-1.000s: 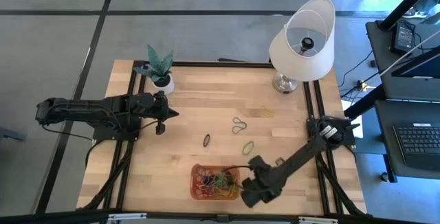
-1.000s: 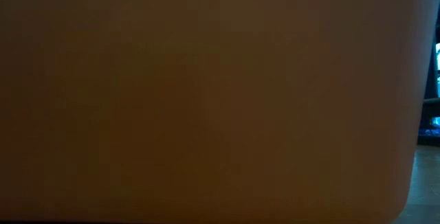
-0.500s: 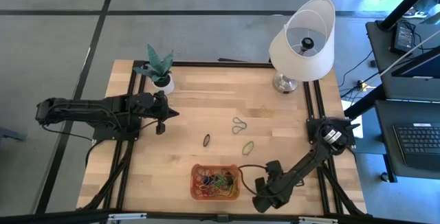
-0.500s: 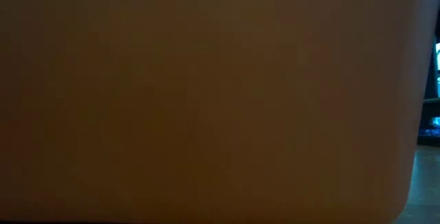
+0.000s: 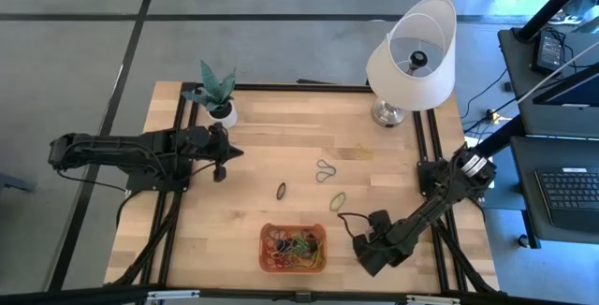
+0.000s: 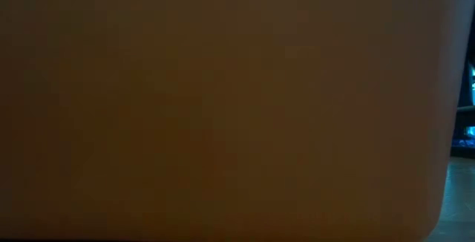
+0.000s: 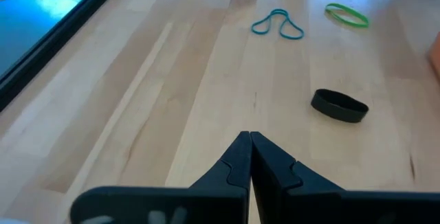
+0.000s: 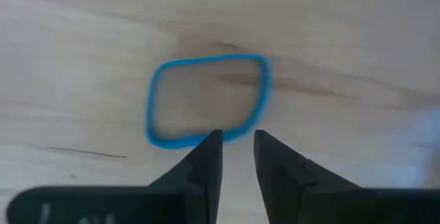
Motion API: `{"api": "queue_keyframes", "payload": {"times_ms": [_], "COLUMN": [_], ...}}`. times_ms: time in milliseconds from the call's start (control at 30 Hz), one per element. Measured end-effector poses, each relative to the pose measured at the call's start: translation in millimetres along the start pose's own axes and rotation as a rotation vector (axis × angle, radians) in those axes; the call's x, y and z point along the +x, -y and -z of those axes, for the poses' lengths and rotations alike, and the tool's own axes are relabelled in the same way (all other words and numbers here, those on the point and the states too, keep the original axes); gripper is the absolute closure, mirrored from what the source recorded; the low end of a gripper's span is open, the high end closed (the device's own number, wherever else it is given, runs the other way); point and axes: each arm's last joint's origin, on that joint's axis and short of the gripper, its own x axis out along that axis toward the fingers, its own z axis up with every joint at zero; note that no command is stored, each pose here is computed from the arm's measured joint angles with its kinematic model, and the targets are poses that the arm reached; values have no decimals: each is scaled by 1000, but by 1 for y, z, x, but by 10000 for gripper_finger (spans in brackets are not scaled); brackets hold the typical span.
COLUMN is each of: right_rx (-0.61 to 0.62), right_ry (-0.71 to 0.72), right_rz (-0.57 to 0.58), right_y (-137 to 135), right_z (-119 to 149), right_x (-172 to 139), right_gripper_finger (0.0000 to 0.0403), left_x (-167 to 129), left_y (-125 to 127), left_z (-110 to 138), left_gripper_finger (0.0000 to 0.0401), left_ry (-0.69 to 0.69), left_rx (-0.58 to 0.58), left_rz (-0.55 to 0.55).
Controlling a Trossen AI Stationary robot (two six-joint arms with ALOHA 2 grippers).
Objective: Pick and place rubber bands into bin
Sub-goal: Put the bottom blue rubber band into the bin
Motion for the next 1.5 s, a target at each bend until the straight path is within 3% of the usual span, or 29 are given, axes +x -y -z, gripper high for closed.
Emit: {"api": "queue_keyframes", "payload": {"times_ms": [100,333,533,600,767,867,967,1200,1500], "right_rx": [-9,-30,-136,-172,-188,-180,-243,-490,-821], "right_ry": [-26,4,40,40,124,189,219,323,480], "right_rz": [-58,-59,-61,-65,-107,-249,-320,-466,-539], "right_y": [2,9,10,10,21,25,30,6,-73], "right_z": [-2,-7,-9,-10,-20,-25,-32,-48,-63], "right_x": [11,22,23,22,3,-21,-42,-97,-145], "right_gripper_finger": [314,317,390,393,400,401,401,402,403], "left_x": [0,0,0,0,0,0,0,2,3], "left_y": [-1,-1,-2,-3,-4,-4,-3,-1,0], "left_z": [0,-1,-1,-1,-1,-2,-1,-1,1], "left_gripper_finger": [399,399,399,399,399,399,399,399,399], "left_ry": [2,8,15,17,24,24,20,4,-22], "left_rx": [-26,-80,-96,-95,-96,-71,-50,-33,-40], "left_rz": [-22,-39,-86,-112,-128,-128,-104,-56,-5]}}
